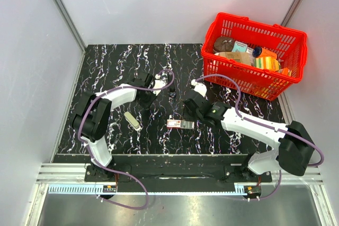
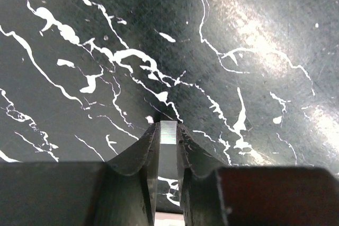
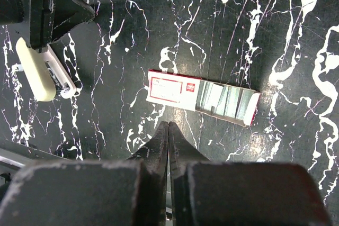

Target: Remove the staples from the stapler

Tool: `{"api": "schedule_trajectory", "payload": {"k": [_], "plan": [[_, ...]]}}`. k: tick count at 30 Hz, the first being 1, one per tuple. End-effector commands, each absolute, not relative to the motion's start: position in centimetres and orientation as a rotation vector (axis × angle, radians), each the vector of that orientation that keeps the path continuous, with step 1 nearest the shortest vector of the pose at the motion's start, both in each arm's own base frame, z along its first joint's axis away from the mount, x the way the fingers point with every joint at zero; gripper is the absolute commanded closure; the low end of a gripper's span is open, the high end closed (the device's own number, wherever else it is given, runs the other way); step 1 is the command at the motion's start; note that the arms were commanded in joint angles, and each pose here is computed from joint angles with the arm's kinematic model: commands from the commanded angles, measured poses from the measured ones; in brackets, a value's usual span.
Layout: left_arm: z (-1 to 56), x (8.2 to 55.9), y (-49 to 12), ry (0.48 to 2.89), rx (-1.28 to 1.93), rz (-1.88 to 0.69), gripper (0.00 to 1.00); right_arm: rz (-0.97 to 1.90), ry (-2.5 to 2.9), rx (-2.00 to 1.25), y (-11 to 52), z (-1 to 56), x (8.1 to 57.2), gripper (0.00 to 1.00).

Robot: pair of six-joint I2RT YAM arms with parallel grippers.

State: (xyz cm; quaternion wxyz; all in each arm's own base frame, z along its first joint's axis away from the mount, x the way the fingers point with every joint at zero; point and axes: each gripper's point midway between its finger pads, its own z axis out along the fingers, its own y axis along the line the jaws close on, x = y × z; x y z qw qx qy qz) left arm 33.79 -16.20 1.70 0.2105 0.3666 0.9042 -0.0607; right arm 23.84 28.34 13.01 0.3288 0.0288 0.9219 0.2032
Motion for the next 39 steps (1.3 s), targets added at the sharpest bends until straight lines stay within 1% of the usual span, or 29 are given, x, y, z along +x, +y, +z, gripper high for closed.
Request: {"api": "schedule_trajectory", "payload": {"k": [1,4,7,11,15,20,23,24,27,31,39], "plan": [[2.9,32.7,-16.2,2.512,1.023,-0.209,0.86,0.531,2.340,0.093,27.9,15.4,25.0,0.97],[5.4,32.7,-17.6,2.474,1.024,-0.306,0.90,0.531,2.328,0.092,27.9,16.1,25.3,0.96],[10.4,32.7,-20.2,2.388,1.015,-0.480,0.90,0.559,2.291,0.076,28.2,17.7,25.5,0.96],[20.4,32.8,-24.0,2.159,0.981,-0.741,0.91,0.669,2.186,0.061,28.7,21.4,25.7,0.88],[29.3,30.6,-26.6,1.933,0.934,-1.096,0.89,0.796,2.081,0.014,29.7,25.7,25.5,0.78],[36.6,27.4,-27.0,1.684,0.808,-1.520,0.85,0.980,1.954,-0.029,31.0,31.1,24.5,0.69],[38.5,25.4,-26.7,1.619,0.717,-1.754,0.83,1.123,1.842,-0.053,31.5,34.6,23.4,0.66],[39.2,24.7,-26.6,1.559,0.733,-1.790,0.83,1.173,1.796,-0.062,31.6,35.8,22.9,0.65],[40.0,23.1,-26.2,1.497,0.693,-1.924,0.82,1.291,1.681,-0.081,31.6,38.6,21.7,0.63],[39.8,22.8,-26.1,1.510,0.673,-1.907,0.82,1.368,1.617,-0.116,31.8,40.1,20.7,0.62],[40.3,22.1,-25.9,1.505,0.656,-1.926,0.81,1.383,1.598,-0.129,32.5,40.3,20.9,0.62]]}}
